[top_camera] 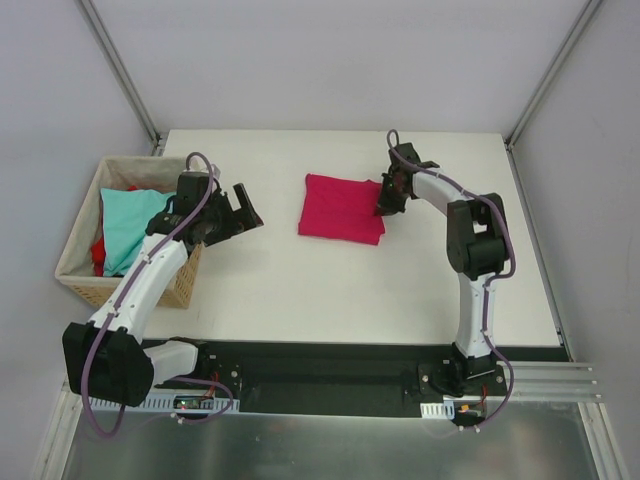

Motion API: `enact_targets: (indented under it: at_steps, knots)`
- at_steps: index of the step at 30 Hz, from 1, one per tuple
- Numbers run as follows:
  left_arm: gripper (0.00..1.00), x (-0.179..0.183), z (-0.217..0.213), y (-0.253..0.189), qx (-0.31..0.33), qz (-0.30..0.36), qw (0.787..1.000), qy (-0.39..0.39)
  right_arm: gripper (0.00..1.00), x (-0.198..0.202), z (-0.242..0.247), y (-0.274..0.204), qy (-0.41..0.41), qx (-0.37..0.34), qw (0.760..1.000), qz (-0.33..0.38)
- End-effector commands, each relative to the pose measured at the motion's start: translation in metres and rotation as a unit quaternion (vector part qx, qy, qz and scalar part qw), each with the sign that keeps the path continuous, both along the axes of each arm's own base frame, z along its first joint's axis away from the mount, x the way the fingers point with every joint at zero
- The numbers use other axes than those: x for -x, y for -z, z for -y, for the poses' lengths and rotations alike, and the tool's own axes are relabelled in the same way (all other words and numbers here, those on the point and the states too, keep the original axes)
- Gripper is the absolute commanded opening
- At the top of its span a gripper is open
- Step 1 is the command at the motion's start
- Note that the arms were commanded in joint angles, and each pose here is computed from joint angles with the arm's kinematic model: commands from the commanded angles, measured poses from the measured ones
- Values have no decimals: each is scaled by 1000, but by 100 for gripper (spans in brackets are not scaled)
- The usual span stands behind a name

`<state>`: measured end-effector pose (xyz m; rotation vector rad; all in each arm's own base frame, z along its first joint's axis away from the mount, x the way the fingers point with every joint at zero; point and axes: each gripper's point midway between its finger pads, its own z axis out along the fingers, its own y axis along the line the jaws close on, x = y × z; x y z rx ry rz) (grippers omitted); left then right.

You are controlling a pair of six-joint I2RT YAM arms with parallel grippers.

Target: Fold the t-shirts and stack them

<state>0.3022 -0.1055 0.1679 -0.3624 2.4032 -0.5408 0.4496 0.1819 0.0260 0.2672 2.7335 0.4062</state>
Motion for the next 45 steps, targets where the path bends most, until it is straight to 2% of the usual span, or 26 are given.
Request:
enact_targets:
  at_steps: [1,7,11,13,14,16,22,27,33,40,45]
  knots:
    - [99,-4,-7,-25,-10,45,999,1,1,-5,34,-1,-5,54,999,-1]
    - [99,-14,-5,-34,-13,55,998,14,1,12,90,-2,16,88,996,-24]
    - [99,-19,-5,-33,-20,55,998,20,1,15,120,-10,5,103,995,-15]
    - [99,-21,-5,-30,-22,50,998,23,1,15,137,-17,-26,124,992,-4]
    - [99,-22,-3,-30,-19,49,998,26,1,14,153,-18,-18,156,988,-1]
    - [99,-24,-3,-28,-18,45,999,24,1,14,172,-21,-21,169,985,1]
    - [99,-33,-11,-32,-43,54,998,14,1,24,208,-14,-22,118,993,-14]
    - [99,-41,-8,-38,-40,57,997,17,1,48,256,-3,-1,174,984,-41]
    - [99,-53,-13,-34,-46,48,998,-9,1,54,291,-8,18,158,987,-28]
    - [99,-67,-15,-20,-62,29,998,-13,1,55,334,-26,20,187,982,-9]
    - [99,-75,-20,-26,-76,39,996,-19,1,52,363,-33,57,196,979,-1]
